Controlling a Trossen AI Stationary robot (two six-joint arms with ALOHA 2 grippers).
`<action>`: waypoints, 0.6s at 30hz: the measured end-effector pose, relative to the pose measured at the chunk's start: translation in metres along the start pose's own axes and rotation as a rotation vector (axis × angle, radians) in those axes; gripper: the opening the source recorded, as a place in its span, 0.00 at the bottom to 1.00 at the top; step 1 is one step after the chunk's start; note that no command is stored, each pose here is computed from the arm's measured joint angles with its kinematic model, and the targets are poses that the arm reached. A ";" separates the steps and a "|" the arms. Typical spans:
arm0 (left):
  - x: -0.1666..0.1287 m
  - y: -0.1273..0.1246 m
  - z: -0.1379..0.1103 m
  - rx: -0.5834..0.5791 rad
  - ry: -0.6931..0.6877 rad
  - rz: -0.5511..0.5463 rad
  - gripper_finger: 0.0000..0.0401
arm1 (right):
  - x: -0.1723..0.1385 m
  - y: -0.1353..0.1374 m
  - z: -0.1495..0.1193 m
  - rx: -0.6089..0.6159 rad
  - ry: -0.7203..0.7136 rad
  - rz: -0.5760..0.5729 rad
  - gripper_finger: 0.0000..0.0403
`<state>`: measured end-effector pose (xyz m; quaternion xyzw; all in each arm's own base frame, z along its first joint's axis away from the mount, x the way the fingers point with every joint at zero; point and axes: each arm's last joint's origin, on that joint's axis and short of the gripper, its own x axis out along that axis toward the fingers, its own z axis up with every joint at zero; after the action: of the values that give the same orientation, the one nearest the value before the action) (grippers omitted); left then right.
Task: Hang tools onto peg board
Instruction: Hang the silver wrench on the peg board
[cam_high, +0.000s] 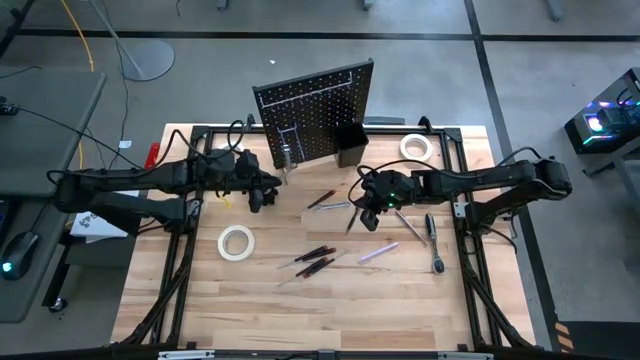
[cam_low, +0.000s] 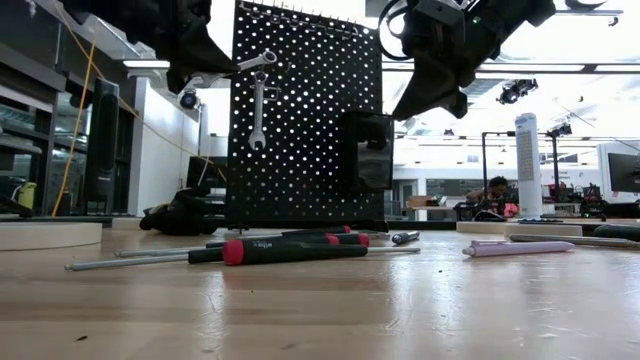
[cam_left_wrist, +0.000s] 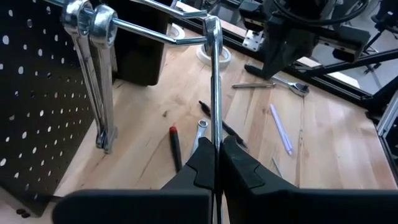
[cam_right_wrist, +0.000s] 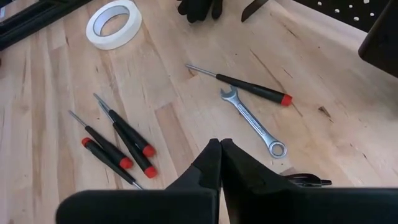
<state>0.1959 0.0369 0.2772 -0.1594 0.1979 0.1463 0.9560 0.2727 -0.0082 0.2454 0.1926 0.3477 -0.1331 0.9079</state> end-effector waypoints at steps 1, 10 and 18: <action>0.000 0.000 0.000 0.000 0.000 0.000 0.00 | 0.000 0.000 0.000 0.000 0.000 0.000 0.00; -0.002 0.001 -0.001 0.002 0.001 0.034 0.00 | 0.000 0.000 0.000 0.000 0.001 0.001 0.00; -0.004 0.003 0.000 0.020 -0.018 0.078 0.00 | 0.000 0.000 0.000 0.001 0.002 0.005 0.00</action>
<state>0.1911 0.0383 0.2785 -0.1407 0.1966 0.1831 0.9529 0.2727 -0.0080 0.2454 0.1940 0.3483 -0.1308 0.9077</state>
